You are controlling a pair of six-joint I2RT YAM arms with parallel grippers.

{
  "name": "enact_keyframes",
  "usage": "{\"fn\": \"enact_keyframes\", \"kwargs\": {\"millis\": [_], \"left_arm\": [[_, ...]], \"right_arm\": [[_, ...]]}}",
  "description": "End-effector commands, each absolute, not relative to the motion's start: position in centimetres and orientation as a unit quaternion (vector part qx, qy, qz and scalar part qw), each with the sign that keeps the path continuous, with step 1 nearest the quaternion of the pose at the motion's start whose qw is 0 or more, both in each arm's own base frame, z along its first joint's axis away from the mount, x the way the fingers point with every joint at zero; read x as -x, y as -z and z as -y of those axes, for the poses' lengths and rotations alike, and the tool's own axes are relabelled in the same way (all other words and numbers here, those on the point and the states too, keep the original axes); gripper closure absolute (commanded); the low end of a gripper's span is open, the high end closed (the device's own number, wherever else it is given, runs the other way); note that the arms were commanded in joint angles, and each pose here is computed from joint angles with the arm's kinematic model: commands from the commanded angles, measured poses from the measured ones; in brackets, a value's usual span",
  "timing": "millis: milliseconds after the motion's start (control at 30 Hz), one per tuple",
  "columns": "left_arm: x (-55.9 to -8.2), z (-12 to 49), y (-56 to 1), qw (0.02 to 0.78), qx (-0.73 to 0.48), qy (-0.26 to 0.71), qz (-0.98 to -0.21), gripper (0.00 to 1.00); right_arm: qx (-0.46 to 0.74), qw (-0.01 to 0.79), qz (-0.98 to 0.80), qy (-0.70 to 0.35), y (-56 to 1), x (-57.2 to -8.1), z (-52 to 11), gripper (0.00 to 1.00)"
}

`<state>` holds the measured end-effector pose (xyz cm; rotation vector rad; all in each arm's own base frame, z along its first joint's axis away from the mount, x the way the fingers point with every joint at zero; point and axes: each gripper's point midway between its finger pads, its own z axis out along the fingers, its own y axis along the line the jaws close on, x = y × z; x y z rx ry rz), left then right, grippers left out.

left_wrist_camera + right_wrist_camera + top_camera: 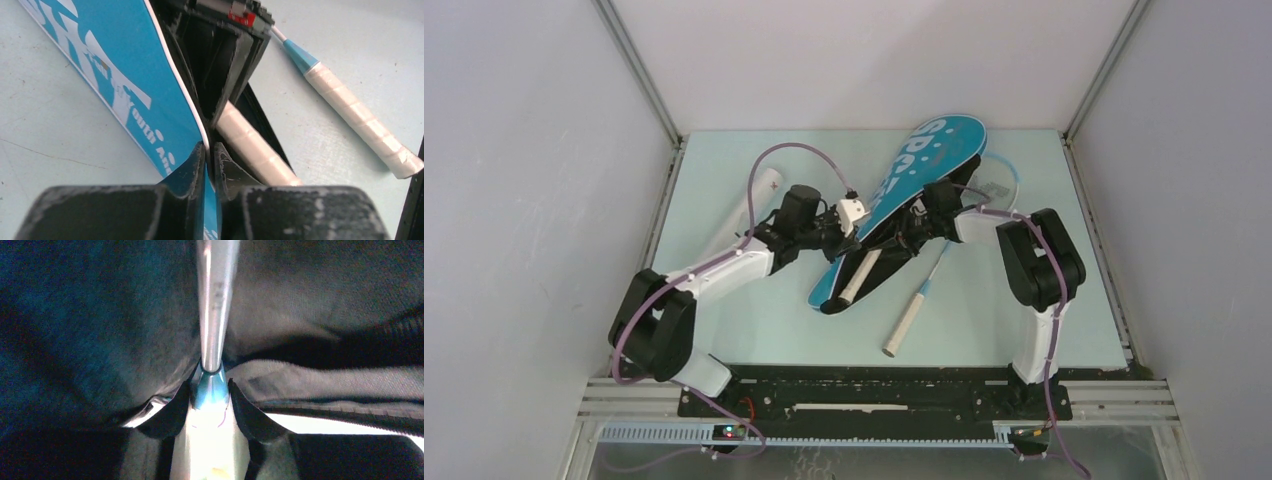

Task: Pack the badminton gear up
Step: Adjust the racket in the racket bag.

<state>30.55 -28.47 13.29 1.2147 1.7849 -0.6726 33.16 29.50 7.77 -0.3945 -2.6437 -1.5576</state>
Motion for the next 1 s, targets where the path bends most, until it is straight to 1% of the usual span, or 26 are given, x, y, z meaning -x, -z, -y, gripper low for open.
{"fn": "enact_keyframes", "kwargs": {"millis": [0,33,67,167,200,333,433,567,700,833,967], "left_arm": [[-26.7,27.7,-13.8,0.366,-0.542,0.304,-0.692,0.83],[-26.6,27.5,-13.8,0.367,-0.552,0.301,-0.686,0.79],[-26.5,27.4,-13.7,0.366,-0.559,0.298,-0.682,0.73],[-26.1,27.1,-13.8,0.370,-0.579,0.290,-0.666,0.51],[-25.9,26.8,-13.7,0.372,-0.586,0.285,-0.661,0.45],[-25.5,26.0,-13.7,0.391,-0.606,0.262,-0.642,0.27],[-25.0,25.0,-13.3,0.402,-0.626,0.236,-0.626,0.24],[-25.0,23.6,-11.5,0.401,-0.666,0.187,-0.601,0.24],[-26.1,22.9,-9.6,0.408,-0.692,0.119,-0.584,0.24],[-27.6,22.7,-8.9,0.410,-0.699,0.076,-0.580,0.29],[-28.2,22.9,-8.5,0.413,-0.703,0.058,-0.576,0.35]], "right_arm": [[0.157,-0.105,0.835,0.517,-11.7,-39.0,-26.1,1.00],[0.159,-0.108,0.834,0.517,-11.9,-39.1,-26.0,1.00],[0.163,-0.110,0.833,0.517,-11.9,-39.3,-25.9,1.00],[0.176,-0.110,0.829,0.519,-11.8,-39.8,-25.6,1.00],[0.179,-0.109,0.829,0.519,-11.7,-39.9,-25.6,1.00],[0.188,-0.107,0.835,0.505,-10.6,-40.2,-25.5,1.00],[0.191,-0.103,0.835,0.505,-10.1,-40.3,-25.6,1.00],[0.194,-0.099,0.835,0.505,-9.8,-40.5,-25.6,1.00],[0.190,-0.098,0.835,0.508,-10.1,-40.6,-25.8,1.00],[0.190,-0.098,0.834,0.509,-10.2,-40.6,-25.8,1.00],[0.187,-0.097,0.834,0.510,-10.2,-40.4,-26.0,1.00]]}}
